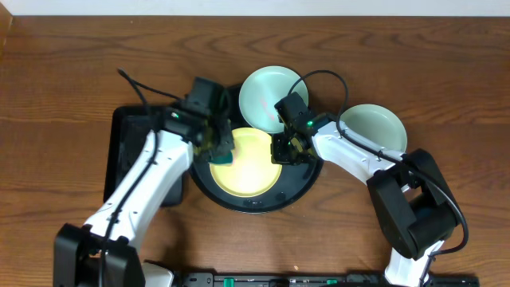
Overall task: Clean dirty plates on tray and stack at the side
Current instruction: 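Scrub the yellow plate with the sponge in the left gripper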
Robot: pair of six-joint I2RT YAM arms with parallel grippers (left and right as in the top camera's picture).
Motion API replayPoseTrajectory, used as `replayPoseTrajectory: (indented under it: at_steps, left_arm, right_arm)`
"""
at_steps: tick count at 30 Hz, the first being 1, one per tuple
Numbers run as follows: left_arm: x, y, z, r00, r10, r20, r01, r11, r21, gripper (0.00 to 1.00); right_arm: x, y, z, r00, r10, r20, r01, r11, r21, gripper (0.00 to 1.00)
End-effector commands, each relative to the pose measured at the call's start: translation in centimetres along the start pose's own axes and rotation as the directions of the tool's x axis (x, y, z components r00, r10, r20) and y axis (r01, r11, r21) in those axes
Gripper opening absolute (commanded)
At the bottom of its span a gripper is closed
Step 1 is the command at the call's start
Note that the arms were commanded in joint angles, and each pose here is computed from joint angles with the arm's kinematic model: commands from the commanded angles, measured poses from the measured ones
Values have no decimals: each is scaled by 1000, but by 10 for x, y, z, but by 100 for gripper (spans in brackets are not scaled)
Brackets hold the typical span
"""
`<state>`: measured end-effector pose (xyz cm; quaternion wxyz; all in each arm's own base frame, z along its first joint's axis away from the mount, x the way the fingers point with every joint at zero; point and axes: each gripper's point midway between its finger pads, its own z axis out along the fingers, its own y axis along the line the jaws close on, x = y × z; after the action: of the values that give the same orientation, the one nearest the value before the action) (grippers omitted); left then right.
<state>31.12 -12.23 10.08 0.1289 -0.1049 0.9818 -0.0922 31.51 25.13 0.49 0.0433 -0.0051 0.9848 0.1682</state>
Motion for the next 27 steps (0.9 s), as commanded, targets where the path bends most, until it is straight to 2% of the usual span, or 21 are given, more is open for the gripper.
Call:
replayPoseTrajectory:
  at_steps: [1, 5, 10, 13, 16, 19, 21, 26, 27]
  left_arm:
    - [12, 1, 20, 1000, -10, -14, 10, 1000, -16, 8]
    - [21, 3, 44, 999, 3, -50, -5, 999, -43, 7]
    - [38, 7, 70, 988, -3, -154, -7, 998, -65, 8]
    - [52, 2, 82, 972, 14, -233, -21, 999, -29, 7]
    - [63, -11, 87, 952, 99, -290, -82, 994, 68, 7]
    - [70, -36, 82, 917, 273, -292, -201, 946, 254, 8]
    - [72, -46, 80, 902, 332, -276, -238, 916, 324, 8]
    - [59, -48, 83, 916, 333, -222, -255, 913, 319, 7]
    - [52, -42, 86, 929, 304, -210, -241, 930, 277, 7]
  right_arm:
    - [-5, -1, 3, 1000, -2, 10, 2, 1000, 10, 1]
    - [-5, -1, 3, 1000, -2, 10, 2, 1000, 10, 1]
    - [-5, -1, 3, 1000, -2, 10, 2, 1000, 10, 1]
    - [-5, -1, 3, 1000, -2, 10, 2, 1000, 10, 1]
    - [-5, -2, 3, 1000, -2, 10, 2, 1000, 11, 1]
    - [-5, -2, 3, 1000, -2, 10, 2, 1000, 11, 1]
    - [-5, -2, 3, 1000, -2, 10, 2, 1000, 11, 1]
    - [-5, -2, 3, 1000, -2, 10, 2, 1000, 11, 1]
    - [-5, -2, 3, 1000, -2, 10, 2, 1000, 11, 1]
